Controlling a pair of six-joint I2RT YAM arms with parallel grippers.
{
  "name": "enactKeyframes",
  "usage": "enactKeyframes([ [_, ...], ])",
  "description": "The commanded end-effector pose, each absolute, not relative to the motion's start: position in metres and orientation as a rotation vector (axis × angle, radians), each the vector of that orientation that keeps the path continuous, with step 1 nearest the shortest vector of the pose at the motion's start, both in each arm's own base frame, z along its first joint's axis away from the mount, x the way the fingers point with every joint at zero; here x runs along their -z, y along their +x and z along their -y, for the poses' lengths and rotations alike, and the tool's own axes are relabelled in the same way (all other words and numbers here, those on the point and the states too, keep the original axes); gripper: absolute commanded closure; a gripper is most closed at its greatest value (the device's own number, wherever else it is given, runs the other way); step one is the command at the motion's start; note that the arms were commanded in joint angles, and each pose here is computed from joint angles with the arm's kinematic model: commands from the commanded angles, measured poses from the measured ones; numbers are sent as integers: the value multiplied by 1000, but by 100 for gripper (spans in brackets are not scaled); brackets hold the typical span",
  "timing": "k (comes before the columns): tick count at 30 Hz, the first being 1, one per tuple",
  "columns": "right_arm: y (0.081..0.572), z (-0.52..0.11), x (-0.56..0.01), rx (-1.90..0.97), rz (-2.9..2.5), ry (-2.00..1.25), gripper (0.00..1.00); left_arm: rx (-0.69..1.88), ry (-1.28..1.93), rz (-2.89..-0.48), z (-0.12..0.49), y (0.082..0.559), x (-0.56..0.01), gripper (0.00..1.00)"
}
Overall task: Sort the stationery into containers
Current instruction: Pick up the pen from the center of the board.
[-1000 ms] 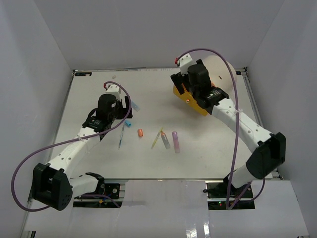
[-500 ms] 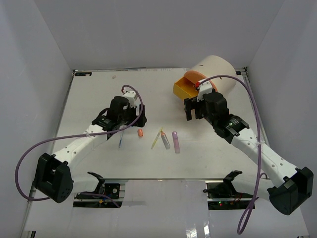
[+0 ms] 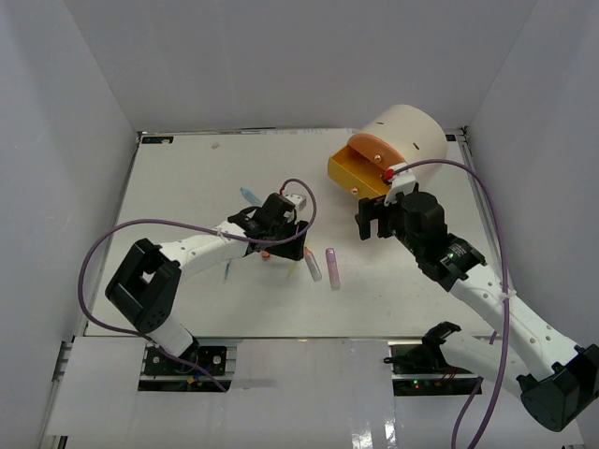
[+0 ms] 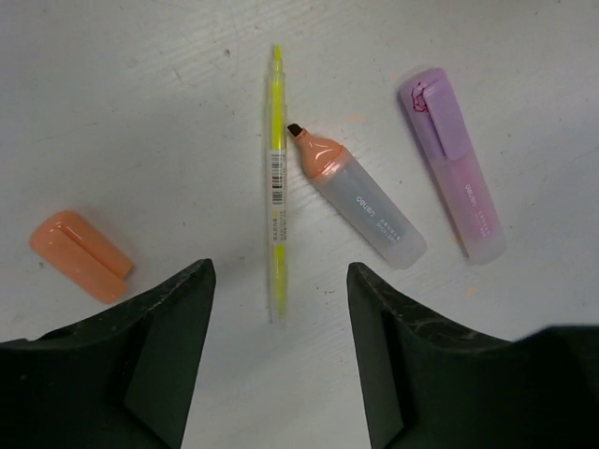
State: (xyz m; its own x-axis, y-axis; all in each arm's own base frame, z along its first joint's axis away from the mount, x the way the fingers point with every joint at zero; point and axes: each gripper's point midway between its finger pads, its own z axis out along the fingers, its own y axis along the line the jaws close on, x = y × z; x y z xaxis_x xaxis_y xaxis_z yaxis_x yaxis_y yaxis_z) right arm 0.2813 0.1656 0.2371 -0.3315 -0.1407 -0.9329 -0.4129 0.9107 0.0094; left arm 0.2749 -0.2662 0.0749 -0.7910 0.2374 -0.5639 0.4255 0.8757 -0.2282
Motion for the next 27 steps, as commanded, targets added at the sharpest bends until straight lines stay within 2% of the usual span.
enactKeyframes([
  [1, 282, -165, -245, -316, -1867, -371, 5, 486, 461, -2490, 276, 278, -90, 32],
  [2, 282, -164, -242, -312, -1871, -371, 5, 477, 467, -2506, 277, 277, -85, 36],
  [6, 281, -162, -239, -303, -1876, -366, 5, 464, 457, -2557, 275, 269, -74, 41],
  [18, 281, -162, -233, -297, -1888, -374, 5, 425, 459, -2678, 270, 249, -44, 48],
  [27, 282, -164, -229, -298, -1897, -382, 6, 382, 463, -2735, 268, 240, -28, 59],
])
